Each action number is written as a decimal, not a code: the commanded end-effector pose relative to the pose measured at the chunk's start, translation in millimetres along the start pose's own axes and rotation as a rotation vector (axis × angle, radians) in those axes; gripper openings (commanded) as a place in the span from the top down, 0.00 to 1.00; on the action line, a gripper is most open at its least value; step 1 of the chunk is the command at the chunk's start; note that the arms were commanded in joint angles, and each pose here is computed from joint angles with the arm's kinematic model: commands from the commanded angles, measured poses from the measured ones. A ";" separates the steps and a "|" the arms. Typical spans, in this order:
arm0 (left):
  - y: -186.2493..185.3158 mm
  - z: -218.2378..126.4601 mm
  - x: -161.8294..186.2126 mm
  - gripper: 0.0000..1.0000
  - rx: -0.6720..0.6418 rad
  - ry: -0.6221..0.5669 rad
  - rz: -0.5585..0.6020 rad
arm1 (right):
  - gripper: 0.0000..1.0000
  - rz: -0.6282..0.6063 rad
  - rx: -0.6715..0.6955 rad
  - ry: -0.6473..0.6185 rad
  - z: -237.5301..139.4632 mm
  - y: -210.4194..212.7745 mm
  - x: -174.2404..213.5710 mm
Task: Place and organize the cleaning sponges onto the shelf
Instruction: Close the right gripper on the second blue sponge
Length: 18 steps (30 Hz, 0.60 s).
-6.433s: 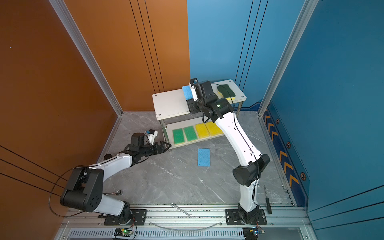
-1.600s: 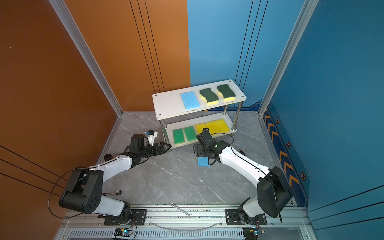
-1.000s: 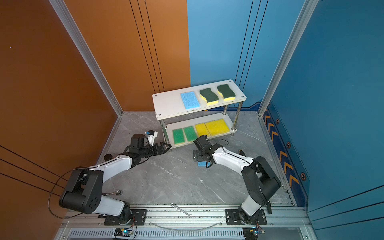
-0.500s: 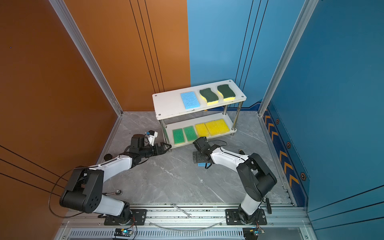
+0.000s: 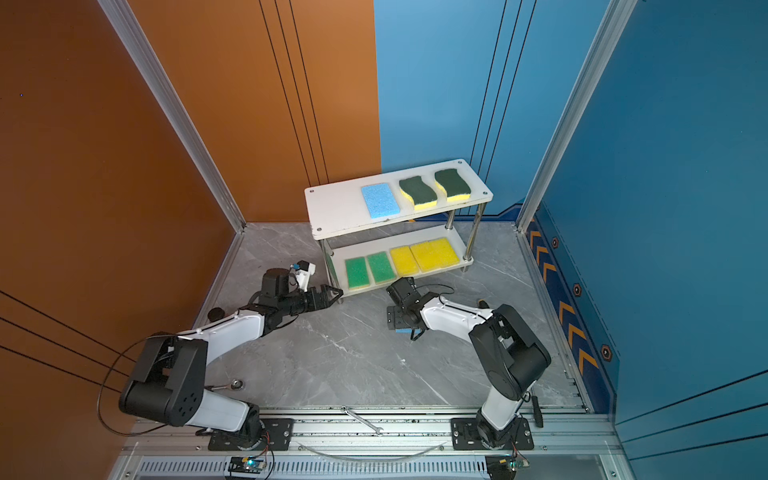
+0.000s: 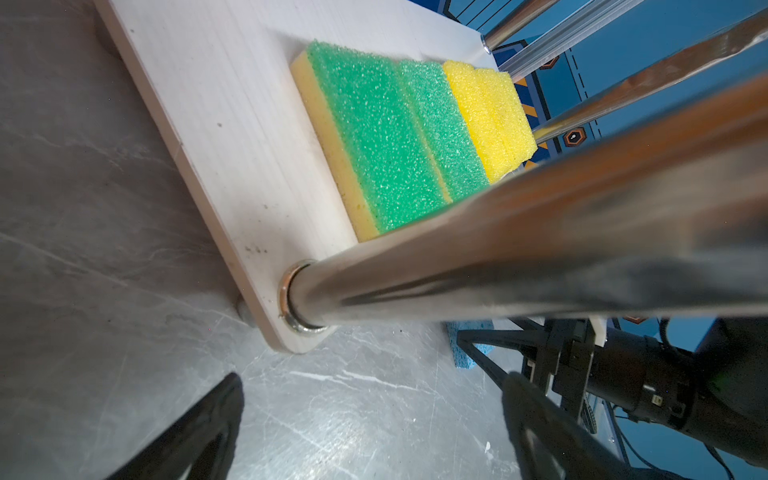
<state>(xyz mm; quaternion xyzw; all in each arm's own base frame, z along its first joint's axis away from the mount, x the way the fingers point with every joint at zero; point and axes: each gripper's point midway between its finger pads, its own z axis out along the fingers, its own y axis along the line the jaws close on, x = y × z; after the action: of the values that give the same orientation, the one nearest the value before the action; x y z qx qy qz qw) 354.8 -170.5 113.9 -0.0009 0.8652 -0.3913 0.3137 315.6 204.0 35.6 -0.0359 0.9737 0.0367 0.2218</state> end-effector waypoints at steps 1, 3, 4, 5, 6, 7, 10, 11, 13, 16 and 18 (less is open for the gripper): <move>1.7 2.2 6.4 0.02 -0.002 0.008 -0.003 | 0.01 0.013 0.006 0.035 9.0 -2.6 14.7; 1.8 2.3 6.8 0.02 -0.002 0.010 -0.003 | 0.02 0.018 0.002 0.037 9.2 -2.7 16.4; 1.3 2.1 6.1 0.02 -0.001 0.009 -0.002 | 0.02 0.021 -0.002 0.039 9.6 -2.2 17.4; 1.4 2.4 6.9 0.03 -0.001 0.010 -0.004 | 0.03 0.020 -0.002 0.041 9.6 -2.3 18.5; 1.1 2.3 5.9 0.03 0.000 0.008 -0.004 | 0.03 0.022 0.000 0.042 10.2 -3.1 19.8; 0.7 2.3 5.6 0.02 0.001 0.008 -0.002 | 0.04 0.024 -0.001 0.041 10.5 -3.2 20.0; 0.2 2.0 5.7 0.02 0.003 0.009 -0.005 | 0.05 0.023 -0.002 0.048 12.2 -3.2 22.3; -0.5 1.6 4.9 0.02 0.004 0.006 -0.002 | 0.06 0.024 -0.003 0.048 12.3 -2.7 21.7; 0.3 1.7 5.6 0.02 0.002 0.007 -0.004 | 0.09 0.024 -0.005 0.050 13.2 -2.3 22.2; -0.1 1.7 5.5 0.03 0.004 0.007 -0.005 | 0.14 0.020 -0.005 0.056 14.7 -2.1 23.8; 0.1 1.9 5.6 0.02 0.003 0.008 -0.005 | 0.20 0.018 -0.010 0.060 15.1 -1.3 24.6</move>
<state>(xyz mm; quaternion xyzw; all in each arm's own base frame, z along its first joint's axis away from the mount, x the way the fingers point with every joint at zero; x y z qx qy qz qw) 354.8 -170.5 113.9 -0.0023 0.8652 -0.3918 0.3130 307.5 202.5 22.8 -0.0283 0.9764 0.0443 0.2095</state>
